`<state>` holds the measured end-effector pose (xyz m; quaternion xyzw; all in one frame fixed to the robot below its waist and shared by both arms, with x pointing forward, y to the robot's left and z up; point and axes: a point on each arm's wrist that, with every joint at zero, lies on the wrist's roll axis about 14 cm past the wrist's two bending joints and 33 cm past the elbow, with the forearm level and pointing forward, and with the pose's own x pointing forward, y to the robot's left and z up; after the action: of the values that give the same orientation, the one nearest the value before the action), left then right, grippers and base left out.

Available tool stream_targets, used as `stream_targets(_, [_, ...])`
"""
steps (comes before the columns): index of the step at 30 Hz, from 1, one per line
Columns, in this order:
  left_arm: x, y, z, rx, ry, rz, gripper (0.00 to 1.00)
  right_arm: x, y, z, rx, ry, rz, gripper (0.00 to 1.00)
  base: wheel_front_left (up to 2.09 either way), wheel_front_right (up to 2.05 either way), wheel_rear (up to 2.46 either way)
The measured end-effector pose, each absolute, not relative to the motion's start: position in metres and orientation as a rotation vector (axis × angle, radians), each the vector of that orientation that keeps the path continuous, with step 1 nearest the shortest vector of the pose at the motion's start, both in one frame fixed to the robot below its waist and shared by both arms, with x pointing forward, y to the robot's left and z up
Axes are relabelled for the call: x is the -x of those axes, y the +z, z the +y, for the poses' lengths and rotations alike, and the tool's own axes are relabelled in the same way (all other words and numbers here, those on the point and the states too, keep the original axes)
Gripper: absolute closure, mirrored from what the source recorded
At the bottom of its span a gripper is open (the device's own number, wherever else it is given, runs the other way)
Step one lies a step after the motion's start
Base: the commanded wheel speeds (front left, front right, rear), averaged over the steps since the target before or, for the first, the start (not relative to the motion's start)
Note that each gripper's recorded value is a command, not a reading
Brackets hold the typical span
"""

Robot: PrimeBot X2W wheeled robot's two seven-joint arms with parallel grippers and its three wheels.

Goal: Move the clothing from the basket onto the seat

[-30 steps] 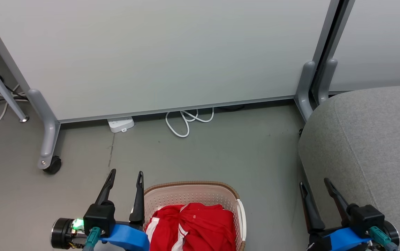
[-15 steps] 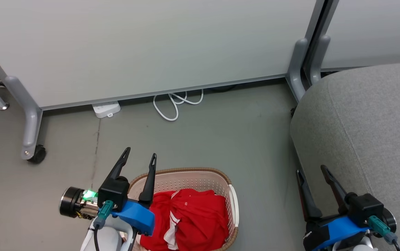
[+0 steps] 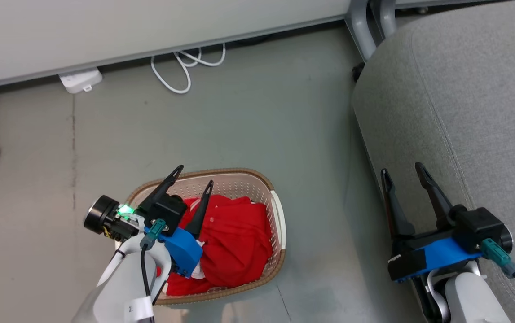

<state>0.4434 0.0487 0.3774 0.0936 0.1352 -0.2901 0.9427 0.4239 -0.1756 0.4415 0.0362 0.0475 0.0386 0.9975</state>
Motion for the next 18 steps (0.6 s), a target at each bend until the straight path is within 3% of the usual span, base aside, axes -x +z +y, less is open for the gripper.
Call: stream_targets(18, [-0.424, 0.233, 0.026, -0.292, -0.863, 0.637, 0.00, -0.468, 0.390, -0.189, -0.037, 0.060, 0.177, 0.00, 0.00, 0.00, 0.00])
